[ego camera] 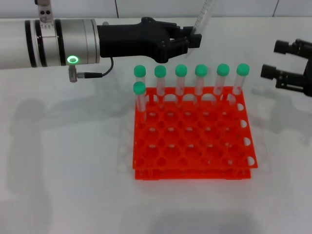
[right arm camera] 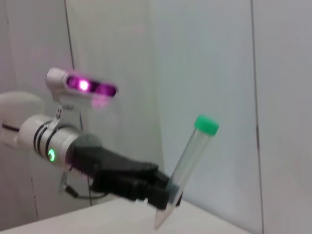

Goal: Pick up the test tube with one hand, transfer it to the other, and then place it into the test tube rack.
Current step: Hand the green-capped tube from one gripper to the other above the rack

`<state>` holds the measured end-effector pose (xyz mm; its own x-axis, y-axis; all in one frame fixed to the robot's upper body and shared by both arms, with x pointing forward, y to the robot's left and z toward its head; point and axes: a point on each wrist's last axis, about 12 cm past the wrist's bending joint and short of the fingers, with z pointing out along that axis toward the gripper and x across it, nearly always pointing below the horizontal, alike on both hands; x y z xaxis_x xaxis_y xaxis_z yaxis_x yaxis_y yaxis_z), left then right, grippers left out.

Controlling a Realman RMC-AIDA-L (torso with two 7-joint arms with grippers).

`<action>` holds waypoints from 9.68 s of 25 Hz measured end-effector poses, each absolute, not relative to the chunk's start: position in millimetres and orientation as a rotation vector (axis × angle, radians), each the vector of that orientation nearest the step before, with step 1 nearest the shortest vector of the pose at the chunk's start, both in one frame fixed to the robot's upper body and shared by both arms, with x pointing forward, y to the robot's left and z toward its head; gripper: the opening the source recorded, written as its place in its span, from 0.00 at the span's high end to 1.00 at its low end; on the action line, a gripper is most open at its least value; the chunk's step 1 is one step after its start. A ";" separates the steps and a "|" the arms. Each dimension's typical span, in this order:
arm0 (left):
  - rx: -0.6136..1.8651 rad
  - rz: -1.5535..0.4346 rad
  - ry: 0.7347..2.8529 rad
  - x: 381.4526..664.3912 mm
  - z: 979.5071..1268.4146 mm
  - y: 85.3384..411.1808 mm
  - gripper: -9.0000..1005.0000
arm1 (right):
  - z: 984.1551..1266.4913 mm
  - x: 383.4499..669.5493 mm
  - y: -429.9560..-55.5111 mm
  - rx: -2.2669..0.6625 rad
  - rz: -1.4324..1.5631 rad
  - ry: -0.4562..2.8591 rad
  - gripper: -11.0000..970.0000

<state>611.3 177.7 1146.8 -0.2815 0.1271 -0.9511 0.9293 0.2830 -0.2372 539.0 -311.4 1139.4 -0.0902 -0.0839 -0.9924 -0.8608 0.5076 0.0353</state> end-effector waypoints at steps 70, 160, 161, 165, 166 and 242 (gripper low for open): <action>1.074 -1.145 1.647 592.5 1126.3 173.3 0.75 | 1168.0 570.5 -258.7 -0.813 0.973 1.402 0.22; 1.101 -1.147 1.650 593.2 1128.6 171.3 0.72 | 1160.6 575.3 -247.3 -0.819 1.014 1.425 0.22; 1.101 -1.148 1.650 593.2 1128.6 171.3 0.72 | 1160.7 575.4 -247.1 -0.819 1.014 1.425 0.22; 1.100 -1.148 1.650 593.1 1128.5 171.3 0.72 | 1160.0 576.0 -247.2 -0.816 1.016 1.428 0.22; 1.100 -1.148 1.650 593.2 1128.6 171.3 0.72 | 1159.9 576.2 -247.3 -0.814 1.016 1.429 0.22; 1.098 -1.141 1.640 593.7 1130.0 172.1 0.70 | 1158.7 576.5 -249.9 -0.788 1.022 1.429 0.66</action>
